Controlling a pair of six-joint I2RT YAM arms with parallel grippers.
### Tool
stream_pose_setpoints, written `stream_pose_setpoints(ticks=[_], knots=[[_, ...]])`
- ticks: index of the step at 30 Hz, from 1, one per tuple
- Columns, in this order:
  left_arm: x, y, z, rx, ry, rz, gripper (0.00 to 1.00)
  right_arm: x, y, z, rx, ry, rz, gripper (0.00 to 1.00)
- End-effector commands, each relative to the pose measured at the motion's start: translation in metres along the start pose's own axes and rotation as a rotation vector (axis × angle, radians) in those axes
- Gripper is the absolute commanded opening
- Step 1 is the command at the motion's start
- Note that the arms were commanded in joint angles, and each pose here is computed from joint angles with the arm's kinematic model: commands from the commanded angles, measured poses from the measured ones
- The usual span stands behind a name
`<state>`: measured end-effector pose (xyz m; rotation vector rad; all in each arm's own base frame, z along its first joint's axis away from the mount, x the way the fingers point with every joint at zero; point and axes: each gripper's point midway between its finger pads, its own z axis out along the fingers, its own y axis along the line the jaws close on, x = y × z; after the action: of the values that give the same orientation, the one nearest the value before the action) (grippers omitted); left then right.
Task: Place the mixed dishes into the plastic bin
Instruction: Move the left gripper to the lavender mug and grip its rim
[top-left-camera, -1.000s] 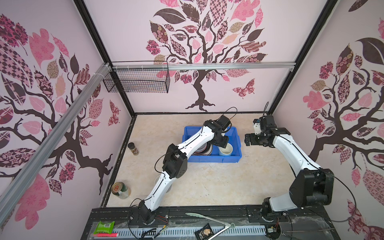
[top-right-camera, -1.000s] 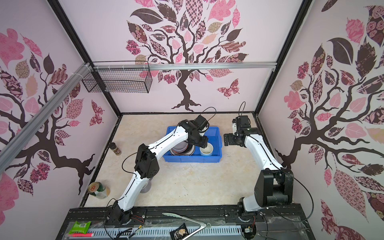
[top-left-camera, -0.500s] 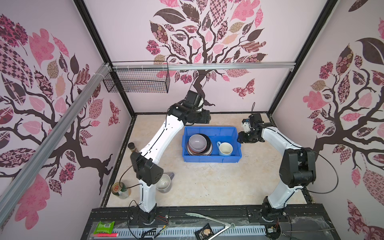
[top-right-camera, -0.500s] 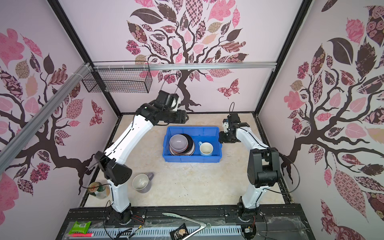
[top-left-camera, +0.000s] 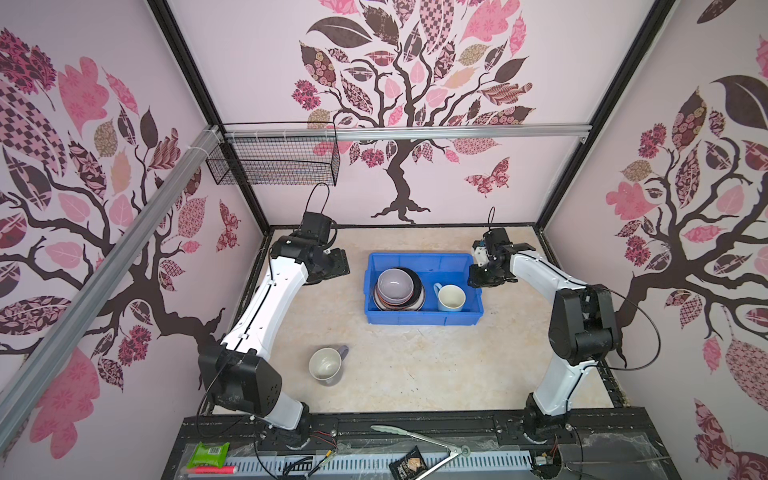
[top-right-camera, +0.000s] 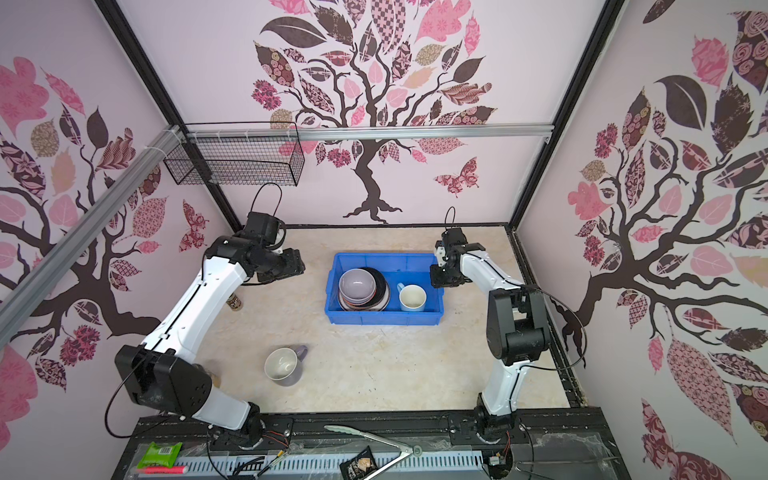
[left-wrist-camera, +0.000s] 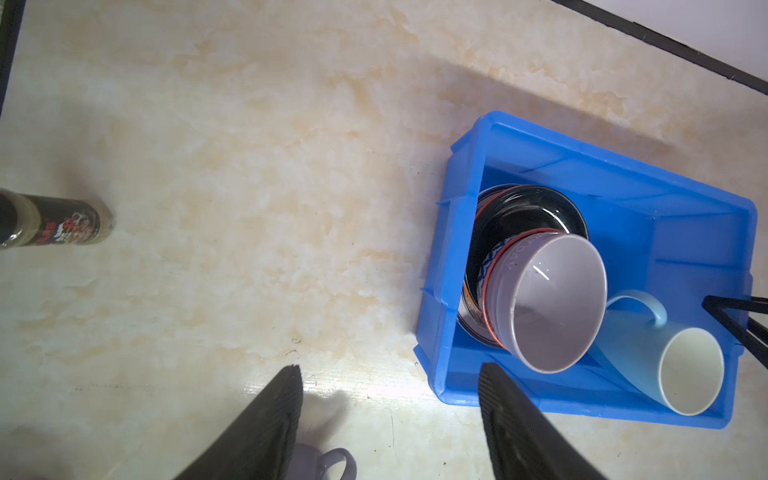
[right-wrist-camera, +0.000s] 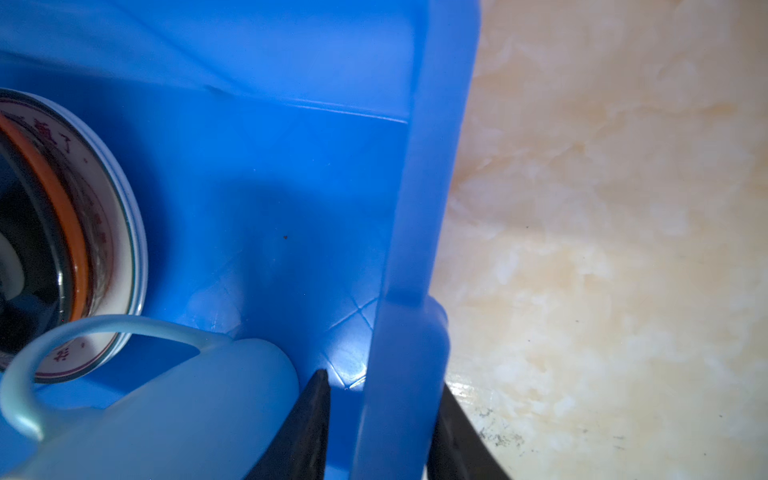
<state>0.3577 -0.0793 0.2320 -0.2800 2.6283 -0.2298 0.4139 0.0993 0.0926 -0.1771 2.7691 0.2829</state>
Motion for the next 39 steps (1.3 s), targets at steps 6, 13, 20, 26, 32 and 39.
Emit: stream_pose_setpoints(ticks=[6,13,20,26,32,39], knots=[[0.029,0.029,0.001,-0.047,0.043,-0.048,0.71,0.010,0.058,0.010,-0.104,0.080,-0.084,0.36],[0.045,0.049,-0.003,-0.073,0.063,-0.091,0.70,0.002,0.074,0.017,-0.115,0.082,-0.116,0.38],[0.080,0.070,-0.018,-0.144,0.117,-0.124,0.71,-0.014,0.075,0.006,-0.092,0.037,-0.160,0.83],[0.142,0.090,-0.036,-0.190,0.224,-0.188,0.70,-0.043,0.062,-0.031,0.019,-0.133,-0.207,1.00],[0.197,0.106,-0.041,-0.231,0.329,-0.256,0.70,-0.049,0.059,-0.040,0.029,-0.171,-0.202,1.00],[0.231,0.104,-0.023,-0.195,0.391,-0.343,0.69,-0.057,0.062,-0.051,0.021,-0.208,-0.208,0.99]])
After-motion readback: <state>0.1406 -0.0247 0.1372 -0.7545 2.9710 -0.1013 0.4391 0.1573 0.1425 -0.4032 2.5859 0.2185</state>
